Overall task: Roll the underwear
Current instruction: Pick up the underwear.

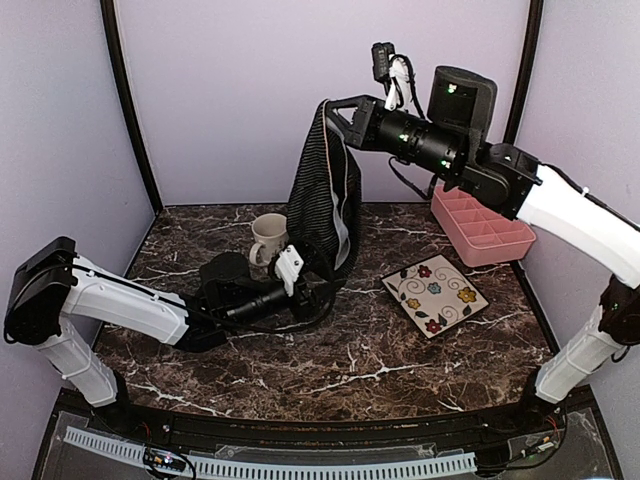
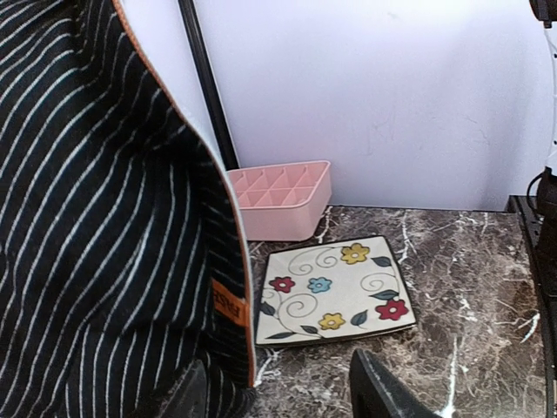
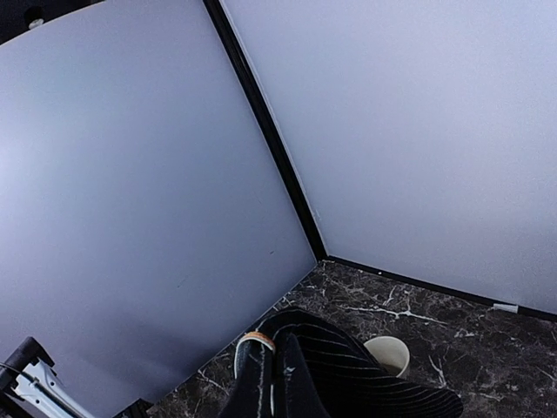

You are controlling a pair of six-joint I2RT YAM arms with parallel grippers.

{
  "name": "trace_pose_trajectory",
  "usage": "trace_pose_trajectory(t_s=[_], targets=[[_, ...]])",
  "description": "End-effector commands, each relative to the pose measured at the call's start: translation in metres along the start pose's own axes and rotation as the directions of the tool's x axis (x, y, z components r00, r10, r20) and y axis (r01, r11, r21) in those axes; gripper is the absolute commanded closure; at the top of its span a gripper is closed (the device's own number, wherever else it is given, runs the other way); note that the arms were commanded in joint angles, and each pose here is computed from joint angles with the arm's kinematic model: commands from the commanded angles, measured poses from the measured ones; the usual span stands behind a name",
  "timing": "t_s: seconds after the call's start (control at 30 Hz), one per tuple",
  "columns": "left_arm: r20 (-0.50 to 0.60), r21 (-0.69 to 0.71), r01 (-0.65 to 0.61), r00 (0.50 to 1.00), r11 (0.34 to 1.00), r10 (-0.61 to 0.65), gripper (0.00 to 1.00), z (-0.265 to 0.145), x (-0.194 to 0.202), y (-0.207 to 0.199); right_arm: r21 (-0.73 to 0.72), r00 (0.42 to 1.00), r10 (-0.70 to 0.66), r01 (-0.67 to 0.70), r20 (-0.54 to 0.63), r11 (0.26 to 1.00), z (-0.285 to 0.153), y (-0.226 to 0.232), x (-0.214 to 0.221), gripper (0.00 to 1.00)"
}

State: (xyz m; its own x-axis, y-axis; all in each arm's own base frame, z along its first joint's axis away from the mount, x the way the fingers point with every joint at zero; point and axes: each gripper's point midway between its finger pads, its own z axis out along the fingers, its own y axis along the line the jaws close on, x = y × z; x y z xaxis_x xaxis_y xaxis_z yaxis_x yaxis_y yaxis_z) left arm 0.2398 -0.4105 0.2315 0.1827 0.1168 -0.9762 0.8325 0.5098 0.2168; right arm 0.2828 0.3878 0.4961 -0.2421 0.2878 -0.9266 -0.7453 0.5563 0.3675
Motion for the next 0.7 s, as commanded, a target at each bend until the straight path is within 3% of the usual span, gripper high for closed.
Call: trace_pose_trajectory(t_s=[0.0,0.2,0.37,0.67], targets=[[0.058,-0.113,-0.035,0.997,0.993,0.042,0.40,-0.004,-0.020,0.019,0.093,0.990,0.029,-0.042,0.139,0.995,-0.013,0.006,-0.036,1.00],[0.014,-0.146,-0.092,0.995,0.985,0.095,0.41,0.003,-0.014,0.025,0.258,0.982,0.076,-0.120,0.173,0.959,-0.013,-0.003,-0.033,1.00],[-0.046,-0.222,-0.149,0.989,0.964,0.142,0.42,0.004,-0.006,0.037,0.420,0.971,0.104,-0.189,0.217,0.887,-0.016,-0.013,-0.032,1.00],[-0.018,-0.304,-0.152,0.988,0.940,0.154,0.58,0.001,-0.022,0.050,0.484,0.961,0.100,-0.219,0.259,0.847,-0.023,-0.016,-0.027,1.00]])
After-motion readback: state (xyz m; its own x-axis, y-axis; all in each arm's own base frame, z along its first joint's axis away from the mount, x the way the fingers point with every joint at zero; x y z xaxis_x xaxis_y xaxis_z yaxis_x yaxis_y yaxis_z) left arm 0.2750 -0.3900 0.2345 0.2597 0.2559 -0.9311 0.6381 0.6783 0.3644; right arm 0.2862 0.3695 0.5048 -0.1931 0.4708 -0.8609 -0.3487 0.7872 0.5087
